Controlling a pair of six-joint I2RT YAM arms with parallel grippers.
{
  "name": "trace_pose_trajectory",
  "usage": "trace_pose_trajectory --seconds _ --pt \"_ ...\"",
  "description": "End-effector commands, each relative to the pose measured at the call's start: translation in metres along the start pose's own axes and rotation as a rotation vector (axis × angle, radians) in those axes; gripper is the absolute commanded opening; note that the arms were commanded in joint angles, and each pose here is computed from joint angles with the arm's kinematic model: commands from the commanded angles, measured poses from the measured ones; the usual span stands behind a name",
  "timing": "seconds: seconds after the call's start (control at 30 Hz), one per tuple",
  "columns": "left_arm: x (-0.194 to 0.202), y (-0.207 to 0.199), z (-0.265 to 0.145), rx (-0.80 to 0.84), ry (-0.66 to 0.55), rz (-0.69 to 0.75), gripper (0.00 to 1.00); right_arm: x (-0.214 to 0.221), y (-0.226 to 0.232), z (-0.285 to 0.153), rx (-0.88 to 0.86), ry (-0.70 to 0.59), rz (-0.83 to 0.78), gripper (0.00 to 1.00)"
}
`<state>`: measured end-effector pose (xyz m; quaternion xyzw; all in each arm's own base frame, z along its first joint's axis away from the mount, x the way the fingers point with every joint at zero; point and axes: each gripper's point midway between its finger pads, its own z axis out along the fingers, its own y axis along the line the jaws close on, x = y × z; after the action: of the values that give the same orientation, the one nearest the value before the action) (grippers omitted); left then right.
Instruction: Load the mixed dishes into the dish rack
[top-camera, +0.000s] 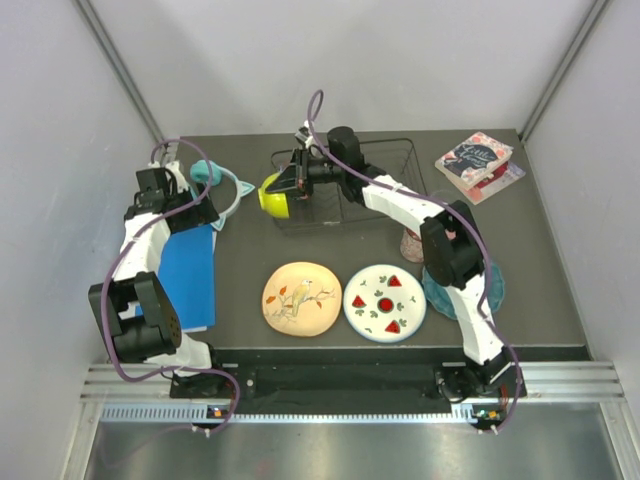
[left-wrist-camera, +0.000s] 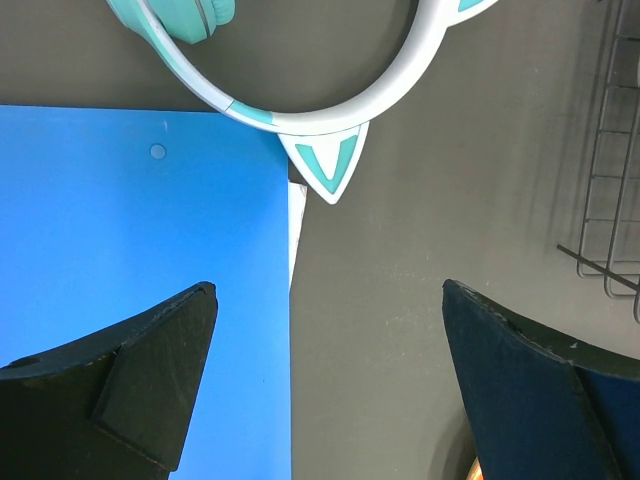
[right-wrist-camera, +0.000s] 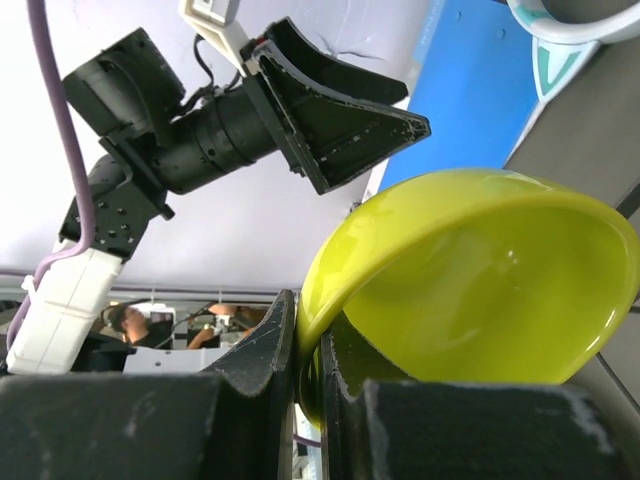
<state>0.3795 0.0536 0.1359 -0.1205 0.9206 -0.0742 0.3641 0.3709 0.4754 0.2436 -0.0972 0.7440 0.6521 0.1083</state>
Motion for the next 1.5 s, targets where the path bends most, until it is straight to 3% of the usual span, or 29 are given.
trace_pose_trajectory --seconds 0.0,0.47,1.0,1.03,1.07,1.13,1.17,1.47 --pt "-0.011 -0.001 -0.008 0.004 -0.060 0.021 0.99 -0.013 0.004 -0.006 -0.064 -0.024 -0.050 0.00" --pt "-0.015 -0.003 -0.011 0.009 -0.066 0.018 0.99 -0.027 -0.064 -0.043 0.045 -0.082 0.034 0.00" --pt "-0.022 -0.004 -0.014 0.012 -0.084 0.029 0.99 -0.010 -0.106 -0.034 0.127 -0.058 0.095 0.01" --pt "-0.021 -0.004 -0.013 0.014 -0.080 0.026 0.99 -0.007 -0.110 -0.034 0.144 -0.052 0.091 0.06" --pt "-0.021 -0.004 -0.013 0.012 -0.081 0.026 0.99 -0.003 -0.112 -0.033 0.156 -0.042 0.088 0.20" --pt "-0.021 -0.004 -0.013 0.012 -0.081 0.026 0.99 0.000 -0.115 -0.032 0.208 -0.028 0.053 0.28" --pt "-0.022 -0.003 -0.013 0.011 -0.084 0.026 0.99 0.004 -0.117 -0.029 0.234 -0.015 0.041 0.40" --pt "-0.022 -0.006 -0.013 0.025 -0.081 0.021 0.99 0.010 -0.088 -0.041 0.340 -0.001 -0.098 0.67"
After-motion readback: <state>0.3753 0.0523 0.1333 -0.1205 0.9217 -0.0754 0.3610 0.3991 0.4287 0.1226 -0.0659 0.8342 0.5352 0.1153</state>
